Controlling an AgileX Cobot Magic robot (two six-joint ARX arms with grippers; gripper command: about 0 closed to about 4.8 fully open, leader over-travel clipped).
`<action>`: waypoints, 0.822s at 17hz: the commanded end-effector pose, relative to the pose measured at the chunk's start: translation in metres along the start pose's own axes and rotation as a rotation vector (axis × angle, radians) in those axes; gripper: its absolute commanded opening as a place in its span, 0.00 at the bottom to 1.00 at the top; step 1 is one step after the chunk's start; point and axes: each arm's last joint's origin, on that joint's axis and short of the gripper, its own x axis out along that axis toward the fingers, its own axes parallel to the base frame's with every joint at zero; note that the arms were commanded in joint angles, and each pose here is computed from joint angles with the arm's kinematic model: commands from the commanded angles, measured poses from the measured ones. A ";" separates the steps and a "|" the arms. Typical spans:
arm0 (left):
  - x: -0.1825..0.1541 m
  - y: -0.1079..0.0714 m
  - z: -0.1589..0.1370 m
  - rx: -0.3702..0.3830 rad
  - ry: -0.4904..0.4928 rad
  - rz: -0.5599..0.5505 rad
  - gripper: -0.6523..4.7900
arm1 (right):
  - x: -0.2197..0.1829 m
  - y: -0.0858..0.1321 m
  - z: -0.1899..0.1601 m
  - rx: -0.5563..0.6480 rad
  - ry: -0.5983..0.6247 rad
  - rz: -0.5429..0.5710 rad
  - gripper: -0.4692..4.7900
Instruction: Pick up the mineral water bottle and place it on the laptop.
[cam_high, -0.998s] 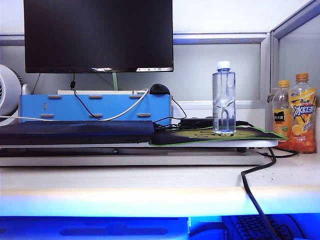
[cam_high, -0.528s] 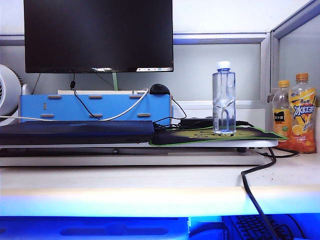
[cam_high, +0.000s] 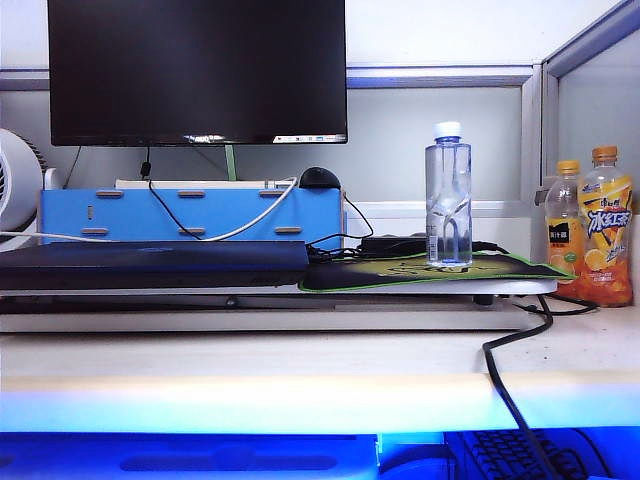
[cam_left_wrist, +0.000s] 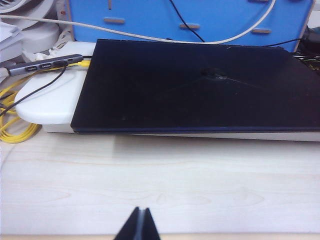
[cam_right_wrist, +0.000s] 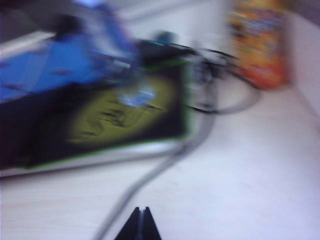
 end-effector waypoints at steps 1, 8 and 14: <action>0.000 0.000 0.001 0.001 -0.011 -0.003 0.12 | -0.009 0.011 0.025 0.003 -0.061 0.079 0.08; 0.000 0.000 0.001 0.001 -0.011 -0.003 0.12 | 0.017 0.030 0.082 -0.042 0.122 0.240 0.08; 0.000 0.000 0.001 0.001 -0.011 -0.003 0.12 | 0.073 0.037 0.124 0.247 0.246 0.265 0.08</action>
